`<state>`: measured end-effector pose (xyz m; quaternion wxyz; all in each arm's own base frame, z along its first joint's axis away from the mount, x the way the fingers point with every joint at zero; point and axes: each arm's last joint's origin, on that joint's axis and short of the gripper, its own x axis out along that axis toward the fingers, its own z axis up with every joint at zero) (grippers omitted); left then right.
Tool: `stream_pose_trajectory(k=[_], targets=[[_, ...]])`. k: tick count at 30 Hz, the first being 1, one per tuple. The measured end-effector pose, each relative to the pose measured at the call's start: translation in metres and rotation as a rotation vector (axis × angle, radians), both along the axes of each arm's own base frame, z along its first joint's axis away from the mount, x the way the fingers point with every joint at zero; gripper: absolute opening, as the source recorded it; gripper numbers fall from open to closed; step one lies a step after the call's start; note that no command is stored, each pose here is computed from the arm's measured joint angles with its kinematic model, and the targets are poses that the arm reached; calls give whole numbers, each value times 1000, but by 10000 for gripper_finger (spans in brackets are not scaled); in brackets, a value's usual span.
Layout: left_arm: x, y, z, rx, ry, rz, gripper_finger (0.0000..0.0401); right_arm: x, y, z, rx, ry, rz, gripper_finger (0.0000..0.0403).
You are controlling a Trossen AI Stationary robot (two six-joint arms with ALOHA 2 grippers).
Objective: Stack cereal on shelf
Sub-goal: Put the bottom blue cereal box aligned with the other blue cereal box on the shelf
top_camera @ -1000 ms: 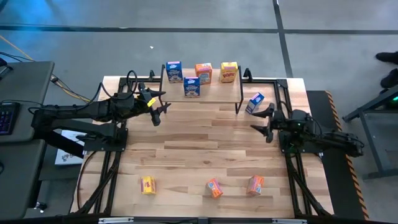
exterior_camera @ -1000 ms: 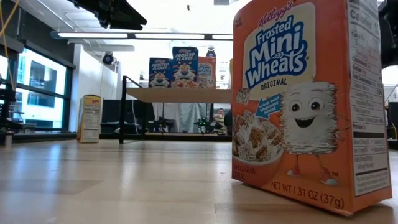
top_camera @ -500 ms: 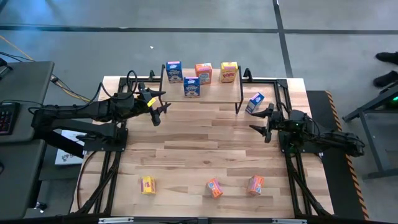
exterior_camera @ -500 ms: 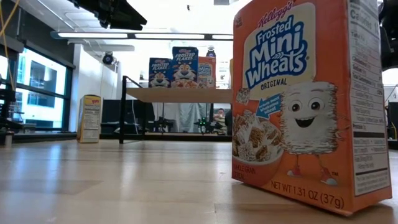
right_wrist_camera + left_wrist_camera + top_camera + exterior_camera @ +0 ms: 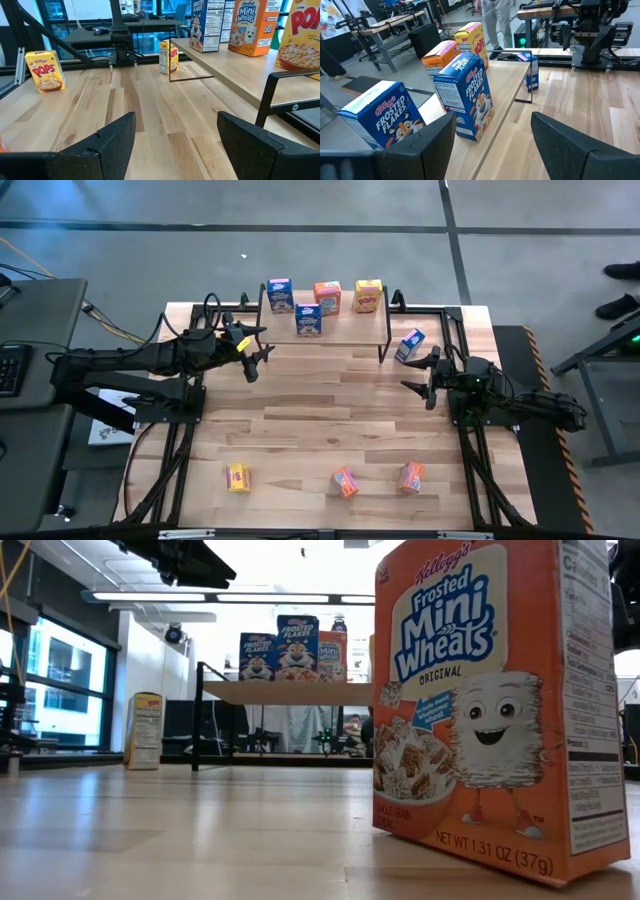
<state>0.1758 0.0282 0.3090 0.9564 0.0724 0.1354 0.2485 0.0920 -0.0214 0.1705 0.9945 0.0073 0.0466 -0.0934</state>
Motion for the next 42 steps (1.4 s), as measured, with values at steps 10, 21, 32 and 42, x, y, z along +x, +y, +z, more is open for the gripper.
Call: stream_pose_trajectory(k=[10,21,32,42], targets=[[0,0,0,1,1,0,251,0,0,0,0,0,0,273],[1,0,8,102,-31,-26,251,0,0,0,0,0,0,273],[4,0,13,129,-72,-71,251,0,0,0,0,0,0,273],[16,22,28,320,-72,-82,251,0,0,0,0,0,0,273]])
